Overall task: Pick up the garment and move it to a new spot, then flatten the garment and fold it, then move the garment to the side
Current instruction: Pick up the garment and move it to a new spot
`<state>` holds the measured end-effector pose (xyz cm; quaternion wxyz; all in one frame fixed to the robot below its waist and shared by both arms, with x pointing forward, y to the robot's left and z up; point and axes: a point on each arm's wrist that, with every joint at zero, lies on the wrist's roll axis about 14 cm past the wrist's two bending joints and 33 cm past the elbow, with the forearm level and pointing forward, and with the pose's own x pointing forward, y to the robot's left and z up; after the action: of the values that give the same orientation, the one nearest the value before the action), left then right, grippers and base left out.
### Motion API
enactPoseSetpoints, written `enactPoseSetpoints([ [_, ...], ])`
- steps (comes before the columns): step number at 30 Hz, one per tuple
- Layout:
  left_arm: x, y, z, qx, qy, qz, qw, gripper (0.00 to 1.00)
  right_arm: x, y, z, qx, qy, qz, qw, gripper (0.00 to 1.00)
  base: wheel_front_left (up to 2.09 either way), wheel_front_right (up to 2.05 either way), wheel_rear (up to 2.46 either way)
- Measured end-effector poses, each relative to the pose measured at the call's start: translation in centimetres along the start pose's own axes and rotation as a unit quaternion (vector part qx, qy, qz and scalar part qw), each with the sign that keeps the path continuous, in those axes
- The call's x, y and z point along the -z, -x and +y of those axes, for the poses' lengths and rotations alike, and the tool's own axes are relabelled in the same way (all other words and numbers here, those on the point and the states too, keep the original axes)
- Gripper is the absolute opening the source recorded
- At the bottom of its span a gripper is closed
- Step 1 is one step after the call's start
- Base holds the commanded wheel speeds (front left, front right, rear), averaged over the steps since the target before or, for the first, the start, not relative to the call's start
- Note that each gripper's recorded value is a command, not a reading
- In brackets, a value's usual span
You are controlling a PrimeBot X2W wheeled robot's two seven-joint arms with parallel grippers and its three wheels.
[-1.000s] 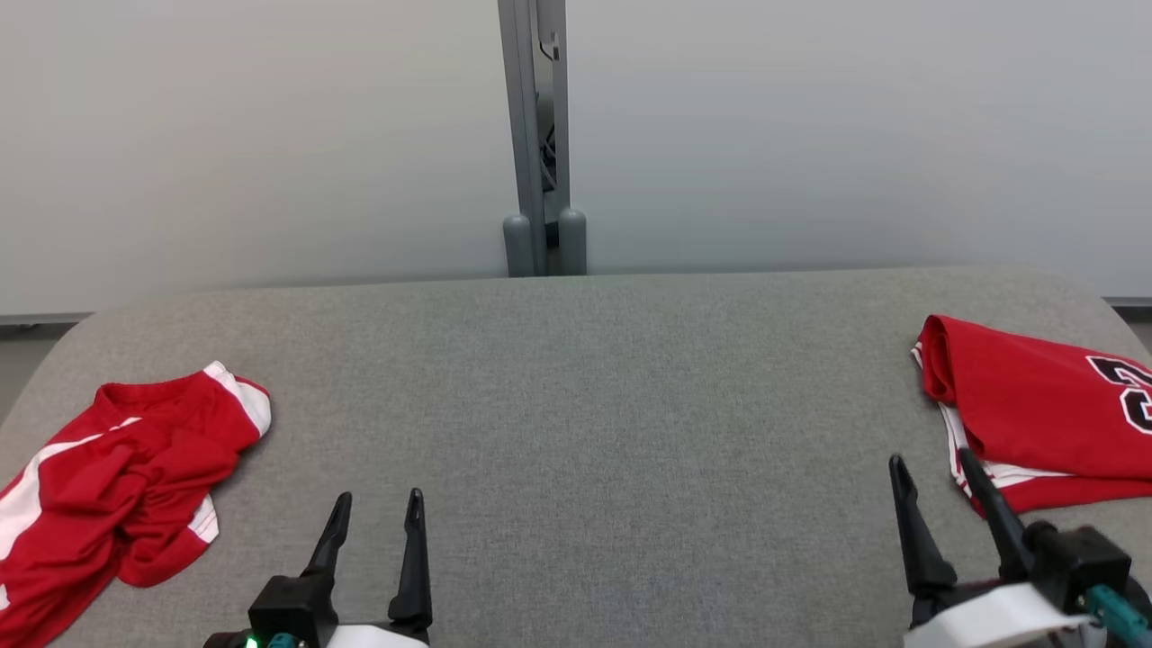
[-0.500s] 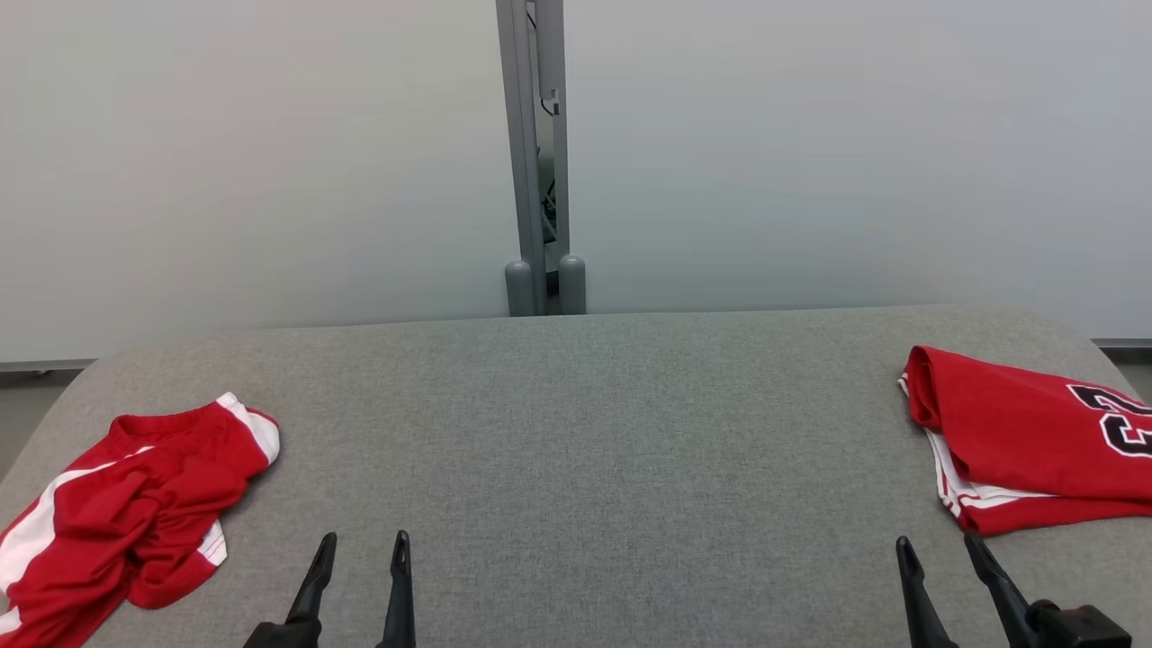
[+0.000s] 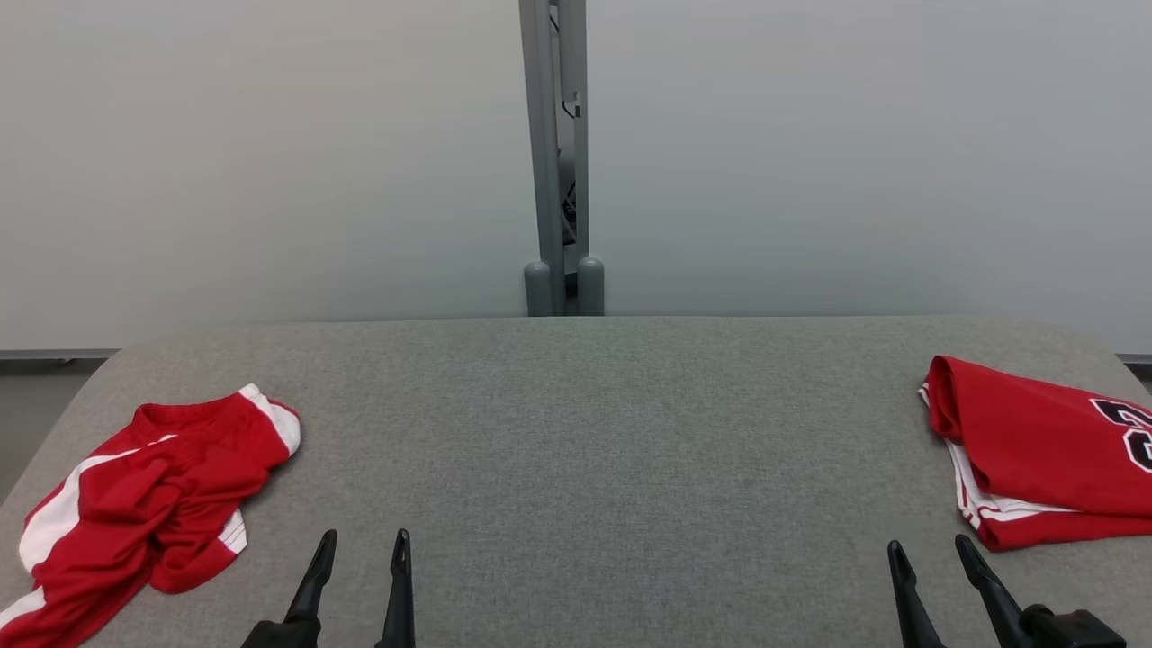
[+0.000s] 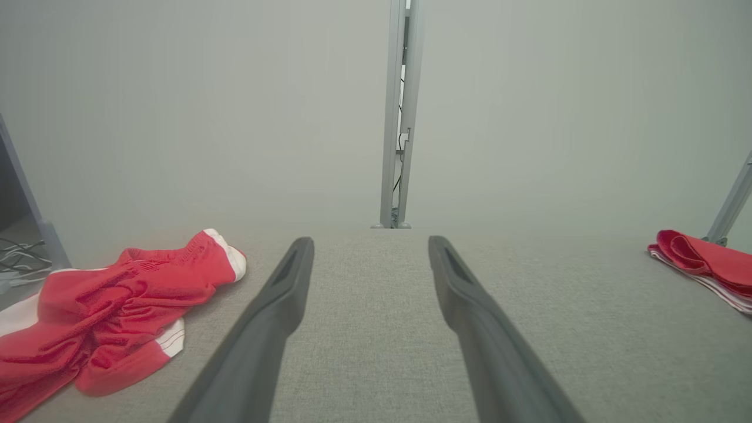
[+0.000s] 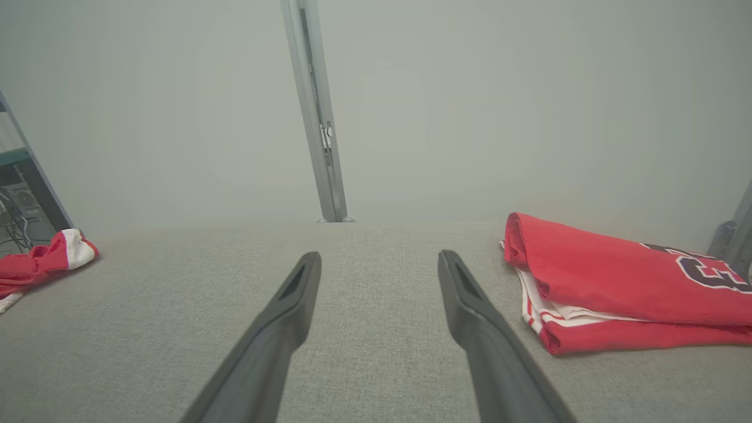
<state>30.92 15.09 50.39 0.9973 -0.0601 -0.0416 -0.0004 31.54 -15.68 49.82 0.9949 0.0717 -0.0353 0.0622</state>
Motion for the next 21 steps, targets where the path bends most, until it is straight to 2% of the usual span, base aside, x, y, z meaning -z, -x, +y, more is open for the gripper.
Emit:
enactPoseSetpoints([
  [10, -1.1, 1.4, 3.0, -0.055, 0.007, -0.02, 0.998, 1.0, 0.4, -2.1, 4.0, -0.065, -0.016, 0.009, 0.998, 1.0, 0.0, 0.0, 0.0],
  [21, -2.3, 4.2, 7.5, -0.139, 0.003, -0.041, 0.99, 1.0, 1.1, -4.6, 9.7, -0.152, -0.036, 0.025, 0.987, 1.0, 0.0, 0.0, 0.0],
])
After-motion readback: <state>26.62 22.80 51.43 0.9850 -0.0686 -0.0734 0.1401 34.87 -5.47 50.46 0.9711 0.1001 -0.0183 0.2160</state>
